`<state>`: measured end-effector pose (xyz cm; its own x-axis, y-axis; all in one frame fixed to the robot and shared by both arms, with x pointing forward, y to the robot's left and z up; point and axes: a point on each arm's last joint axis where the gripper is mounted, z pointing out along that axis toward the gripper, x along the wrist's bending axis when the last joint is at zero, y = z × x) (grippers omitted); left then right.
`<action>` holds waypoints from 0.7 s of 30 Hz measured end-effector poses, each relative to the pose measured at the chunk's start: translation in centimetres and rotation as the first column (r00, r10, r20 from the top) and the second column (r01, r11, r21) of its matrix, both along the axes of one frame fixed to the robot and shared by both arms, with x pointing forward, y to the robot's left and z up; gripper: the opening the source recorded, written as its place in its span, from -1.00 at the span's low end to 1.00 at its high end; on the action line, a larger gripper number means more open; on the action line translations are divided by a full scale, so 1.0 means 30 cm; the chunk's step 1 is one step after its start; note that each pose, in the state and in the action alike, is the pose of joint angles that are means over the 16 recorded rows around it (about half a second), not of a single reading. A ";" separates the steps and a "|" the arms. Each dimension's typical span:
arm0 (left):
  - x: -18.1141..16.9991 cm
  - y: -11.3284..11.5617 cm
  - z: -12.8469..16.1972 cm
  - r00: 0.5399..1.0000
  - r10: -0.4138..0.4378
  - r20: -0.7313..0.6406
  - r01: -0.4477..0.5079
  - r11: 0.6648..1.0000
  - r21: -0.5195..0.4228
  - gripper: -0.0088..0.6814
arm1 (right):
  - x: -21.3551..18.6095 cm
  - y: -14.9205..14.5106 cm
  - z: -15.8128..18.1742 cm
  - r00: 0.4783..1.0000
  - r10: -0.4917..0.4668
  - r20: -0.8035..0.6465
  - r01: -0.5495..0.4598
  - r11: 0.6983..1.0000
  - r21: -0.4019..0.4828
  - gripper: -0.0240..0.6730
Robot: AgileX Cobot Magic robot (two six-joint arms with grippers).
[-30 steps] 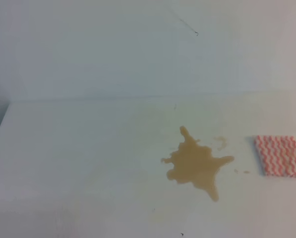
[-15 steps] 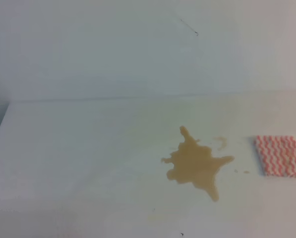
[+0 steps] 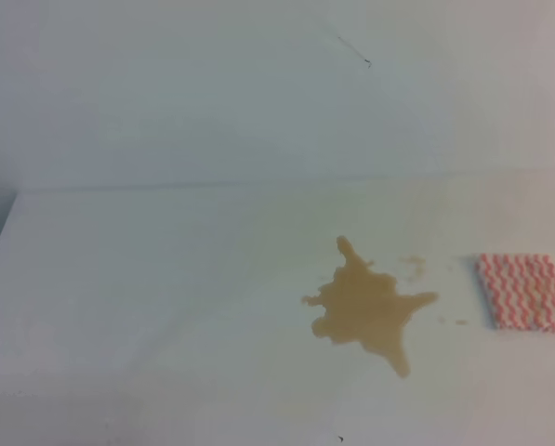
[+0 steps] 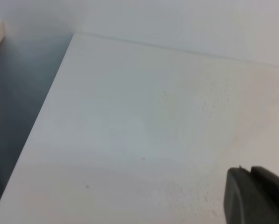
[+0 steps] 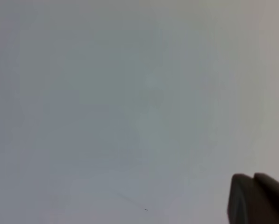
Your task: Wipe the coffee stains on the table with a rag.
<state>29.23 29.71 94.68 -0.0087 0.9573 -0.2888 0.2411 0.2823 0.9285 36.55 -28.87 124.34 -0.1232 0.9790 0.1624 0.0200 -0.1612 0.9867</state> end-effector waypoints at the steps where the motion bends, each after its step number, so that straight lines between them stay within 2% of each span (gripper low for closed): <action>1: 0.000 0.000 0.000 1.000 0.000 0.000 0.000 1.000 0.000 -0.97 | 0.014 0.002 -0.006 1.000 0.009 -0.013 -0.009 1.000 -0.003 -0.94; 9: 0.000 0.000 0.000 1.000 0.000 0.000 0.000 1.000 0.000 -0.97 | 0.182 0.021 -0.105 0.970 0.081 -0.228 -0.086 0.996 -0.013 -0.94; 16: 0.000 0.000 0.000 1.000 0.000 0.000 0.000 1.000 0.000 -0.97 | 0.363 0.041 -0.245 0.865 0.131 -0.484 -0.178 0.983 -0.052 -0.89; 21: 0.000 0.000 0.000 1.000 0.000 0.000 0.000 1.000 0.000 -0.97 | 0.472 0.069 -0.321 0.788 0.152 -0.597 -0.249 0.965 -0.082 -0.67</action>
